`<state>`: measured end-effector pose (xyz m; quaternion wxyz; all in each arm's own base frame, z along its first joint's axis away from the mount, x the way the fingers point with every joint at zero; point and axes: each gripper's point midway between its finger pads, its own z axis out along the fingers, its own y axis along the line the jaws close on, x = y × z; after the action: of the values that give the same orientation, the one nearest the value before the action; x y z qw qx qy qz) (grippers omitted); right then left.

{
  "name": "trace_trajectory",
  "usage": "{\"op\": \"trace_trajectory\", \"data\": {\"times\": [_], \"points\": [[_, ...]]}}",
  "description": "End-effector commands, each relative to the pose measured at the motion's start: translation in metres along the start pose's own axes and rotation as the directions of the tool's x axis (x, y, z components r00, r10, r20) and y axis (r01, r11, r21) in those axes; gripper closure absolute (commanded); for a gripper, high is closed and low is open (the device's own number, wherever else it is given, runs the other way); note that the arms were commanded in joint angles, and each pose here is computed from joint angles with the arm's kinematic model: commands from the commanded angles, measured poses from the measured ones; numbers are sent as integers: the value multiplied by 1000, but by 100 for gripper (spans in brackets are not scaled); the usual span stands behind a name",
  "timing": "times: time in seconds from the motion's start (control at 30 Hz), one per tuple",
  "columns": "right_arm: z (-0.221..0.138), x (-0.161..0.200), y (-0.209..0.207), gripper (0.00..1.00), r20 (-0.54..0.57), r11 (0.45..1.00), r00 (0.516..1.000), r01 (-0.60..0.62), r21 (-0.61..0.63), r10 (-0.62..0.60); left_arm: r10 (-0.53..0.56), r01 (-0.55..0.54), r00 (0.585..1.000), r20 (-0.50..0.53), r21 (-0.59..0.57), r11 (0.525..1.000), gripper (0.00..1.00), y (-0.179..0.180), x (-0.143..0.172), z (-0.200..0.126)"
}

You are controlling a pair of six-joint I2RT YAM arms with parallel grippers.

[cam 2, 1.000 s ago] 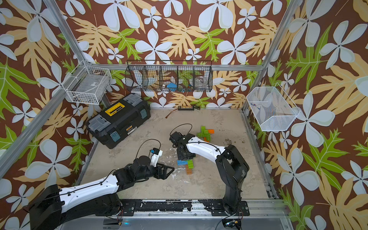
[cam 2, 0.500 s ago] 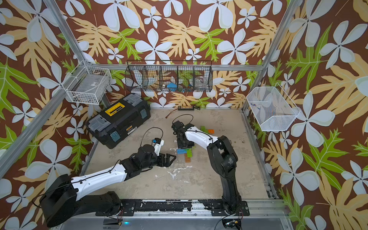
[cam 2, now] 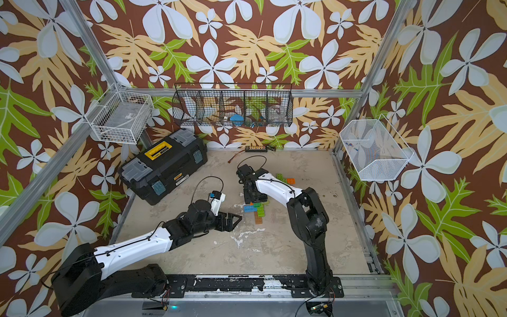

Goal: Assemble a small pinwheel with lego
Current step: Place the lego brick at the center of the board, then reset both arms

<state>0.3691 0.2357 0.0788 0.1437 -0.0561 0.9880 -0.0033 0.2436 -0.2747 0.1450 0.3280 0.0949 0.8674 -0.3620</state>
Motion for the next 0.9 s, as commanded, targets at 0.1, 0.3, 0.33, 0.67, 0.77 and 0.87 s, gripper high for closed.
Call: {"op": "trace_trajectory", "data": {"times": [0.1, 0.3, 0.33, 0.67, 0.77, 0.87], "points": [[-59, -18, -4, 24, 149, 996, 989, 8, -90, 5, 118, -109, 983, 139, -68, 992, 0, -9, -43, -33], [-143, -48, -43, 2, 512, 963, 853, 49, -265, 97, 325, -213, 827, 459, -279, 936, 0, -5, -110, -109], [-156, -50, -51, 0, 577, 960, 809, 64, -274, 111, 392, -267, 795, 464, -313, 911, 0, -6, -113, -114], [-154, -16, -175, 0, 856, 984, 515, -171, 51, 46, 489, -149, 650, 582, -534, 832, 0, 96, -131, -137], [-131, -7, -223, 0, 860, 960, 503, -274, 63, 87, 515, -76, 688, 512, -654, 752, 0, 145, -133, -138], [-108, 1, -244, 0, 858, 955, 513, -267, 127, 29, 555, -50, 711, 432, -756, 653, 0, 182, -125, -139]]}}
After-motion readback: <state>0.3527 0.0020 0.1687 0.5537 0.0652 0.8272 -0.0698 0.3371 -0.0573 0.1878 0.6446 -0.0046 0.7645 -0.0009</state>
